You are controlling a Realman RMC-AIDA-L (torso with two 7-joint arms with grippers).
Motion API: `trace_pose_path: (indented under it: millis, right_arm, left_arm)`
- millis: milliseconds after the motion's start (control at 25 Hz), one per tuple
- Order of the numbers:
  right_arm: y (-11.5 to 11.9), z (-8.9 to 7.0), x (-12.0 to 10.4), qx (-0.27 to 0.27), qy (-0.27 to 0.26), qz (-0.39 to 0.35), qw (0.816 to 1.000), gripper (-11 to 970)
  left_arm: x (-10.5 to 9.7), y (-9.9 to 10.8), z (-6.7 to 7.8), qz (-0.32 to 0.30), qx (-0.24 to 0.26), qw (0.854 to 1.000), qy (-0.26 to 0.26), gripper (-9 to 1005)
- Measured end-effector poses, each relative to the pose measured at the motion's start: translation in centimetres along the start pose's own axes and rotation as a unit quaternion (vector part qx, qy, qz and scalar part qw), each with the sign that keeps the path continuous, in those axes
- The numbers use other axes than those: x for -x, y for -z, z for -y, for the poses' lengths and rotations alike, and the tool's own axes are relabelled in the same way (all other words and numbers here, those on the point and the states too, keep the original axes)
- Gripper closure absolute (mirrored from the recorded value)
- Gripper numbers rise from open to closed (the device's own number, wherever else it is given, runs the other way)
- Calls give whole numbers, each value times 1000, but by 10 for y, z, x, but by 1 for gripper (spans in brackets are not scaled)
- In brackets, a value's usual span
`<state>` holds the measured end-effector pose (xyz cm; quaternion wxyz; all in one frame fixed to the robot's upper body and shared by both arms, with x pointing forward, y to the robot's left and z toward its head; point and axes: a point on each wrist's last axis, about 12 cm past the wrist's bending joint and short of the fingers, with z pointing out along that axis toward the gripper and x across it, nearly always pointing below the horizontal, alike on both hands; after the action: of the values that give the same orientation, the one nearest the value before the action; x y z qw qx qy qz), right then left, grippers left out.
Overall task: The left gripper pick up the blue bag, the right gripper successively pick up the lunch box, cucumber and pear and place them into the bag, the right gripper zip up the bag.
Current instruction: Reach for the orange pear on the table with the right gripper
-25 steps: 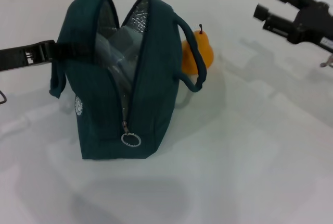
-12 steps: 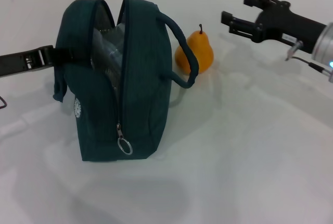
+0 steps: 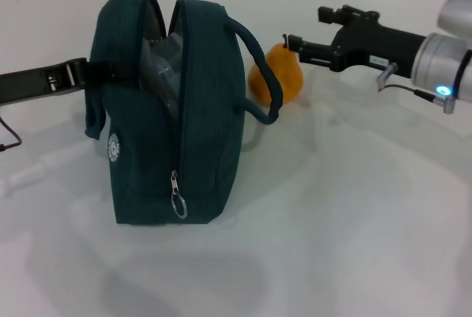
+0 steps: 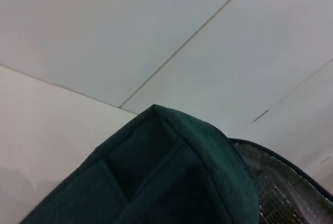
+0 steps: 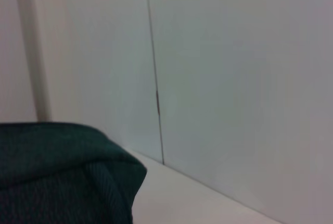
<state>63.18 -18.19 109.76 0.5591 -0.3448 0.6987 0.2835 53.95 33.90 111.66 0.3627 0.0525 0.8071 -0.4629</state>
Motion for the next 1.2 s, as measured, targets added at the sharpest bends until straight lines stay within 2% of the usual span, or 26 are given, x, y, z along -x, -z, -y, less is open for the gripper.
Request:
trace_pose_path:
  millis: [400,1200]
  right_arm:
    - [-18,-8,4,3,31,-19,999,177]
    - [-22,-13,4,16,42,-22,999,228]
  left_arm:
    - [-4,-4,-2,2,0,1000,11,964]
    - [-8,-12,0,8,-13,1000,26,964]
